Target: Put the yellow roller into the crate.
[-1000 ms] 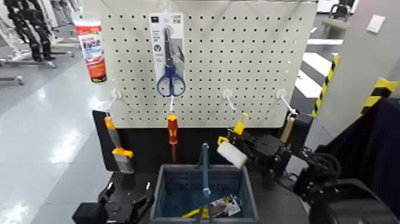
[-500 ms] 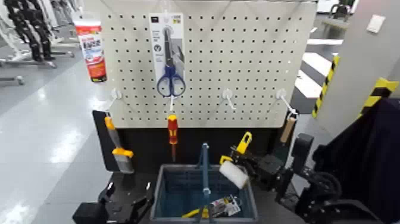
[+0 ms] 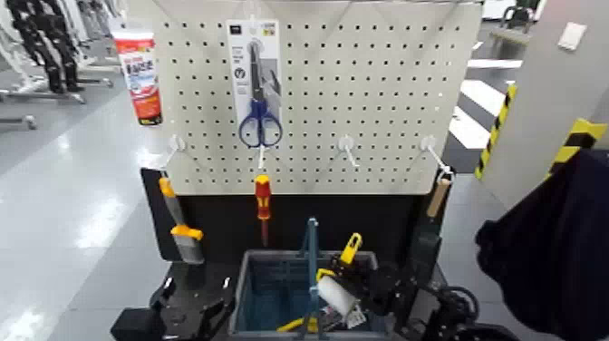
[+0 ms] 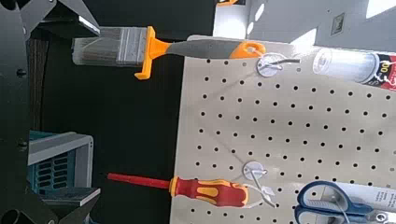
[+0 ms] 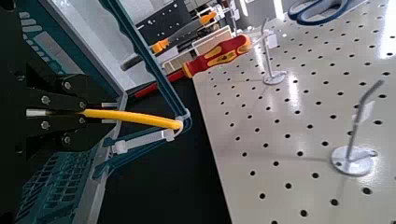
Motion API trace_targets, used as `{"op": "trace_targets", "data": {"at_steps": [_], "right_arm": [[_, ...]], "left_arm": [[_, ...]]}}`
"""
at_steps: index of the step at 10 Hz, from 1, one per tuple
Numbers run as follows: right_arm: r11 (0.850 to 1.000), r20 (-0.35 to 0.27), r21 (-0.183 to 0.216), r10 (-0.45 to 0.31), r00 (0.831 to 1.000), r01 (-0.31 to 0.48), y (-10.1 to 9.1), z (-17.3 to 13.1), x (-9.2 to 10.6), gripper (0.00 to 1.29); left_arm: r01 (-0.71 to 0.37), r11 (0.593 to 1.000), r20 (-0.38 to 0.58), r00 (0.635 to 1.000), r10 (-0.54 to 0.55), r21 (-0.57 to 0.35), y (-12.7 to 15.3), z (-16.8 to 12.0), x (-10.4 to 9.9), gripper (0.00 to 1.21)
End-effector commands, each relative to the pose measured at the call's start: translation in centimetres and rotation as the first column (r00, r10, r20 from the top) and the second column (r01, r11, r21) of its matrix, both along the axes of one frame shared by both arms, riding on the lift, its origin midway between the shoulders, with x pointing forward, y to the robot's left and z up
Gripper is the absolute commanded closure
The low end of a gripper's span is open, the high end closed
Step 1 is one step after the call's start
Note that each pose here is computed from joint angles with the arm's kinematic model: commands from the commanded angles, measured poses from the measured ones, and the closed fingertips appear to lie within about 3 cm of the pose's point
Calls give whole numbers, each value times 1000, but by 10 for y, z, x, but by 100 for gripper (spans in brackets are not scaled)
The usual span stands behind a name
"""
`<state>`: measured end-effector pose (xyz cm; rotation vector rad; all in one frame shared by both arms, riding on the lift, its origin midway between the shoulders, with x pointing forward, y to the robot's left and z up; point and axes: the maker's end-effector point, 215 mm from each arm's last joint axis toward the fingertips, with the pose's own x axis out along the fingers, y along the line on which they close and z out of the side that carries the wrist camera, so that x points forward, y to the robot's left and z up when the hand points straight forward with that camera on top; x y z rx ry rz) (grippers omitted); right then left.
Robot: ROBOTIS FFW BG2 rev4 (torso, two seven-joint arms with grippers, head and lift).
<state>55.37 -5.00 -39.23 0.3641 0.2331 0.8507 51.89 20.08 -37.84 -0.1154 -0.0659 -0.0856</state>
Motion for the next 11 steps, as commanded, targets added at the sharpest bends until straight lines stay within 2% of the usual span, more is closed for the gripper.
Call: {"op": "trace_targets", "data": {"at_steps": [1, 3, 5, 7, 9, 11], "right_arm": [[1000, -21, -11, 19, 1000, -19, 11, -8, -1, 126], [1000, -16, -7, 22, 1000, -22, 11, -5, -1, 113], [1000, -20, 1, 30, 999, -30, 10, -4, -2, 55], [999, -12, -34, 40, 999, -40, 5, 0, -2, 3], [998, 4, -54, 33, 999, -32, -2, 5, 0, 4], [996, 22, -92, 4, 1000, -2, -15, 8, 2, 4]], "left_arm": [[-2, 1000, 1, 1000, 2, -1, 1, 0, 0, 11], [-4, 1000, 2, 1000, 4, -1, 2, 1, 0, 11], [-4, 1000, 5, 1000, 4, -2, 2, 2, 0, 11], [-5, 1000, 4, 1000, 5, -1, 2, 1, -1, 11], [-5, 1000, 4, 1000, 5, -1, 2, 1, -1, 11], [-5, 1000, 7, 1000, 5, -2, 2, 2, -1, 11]]}}
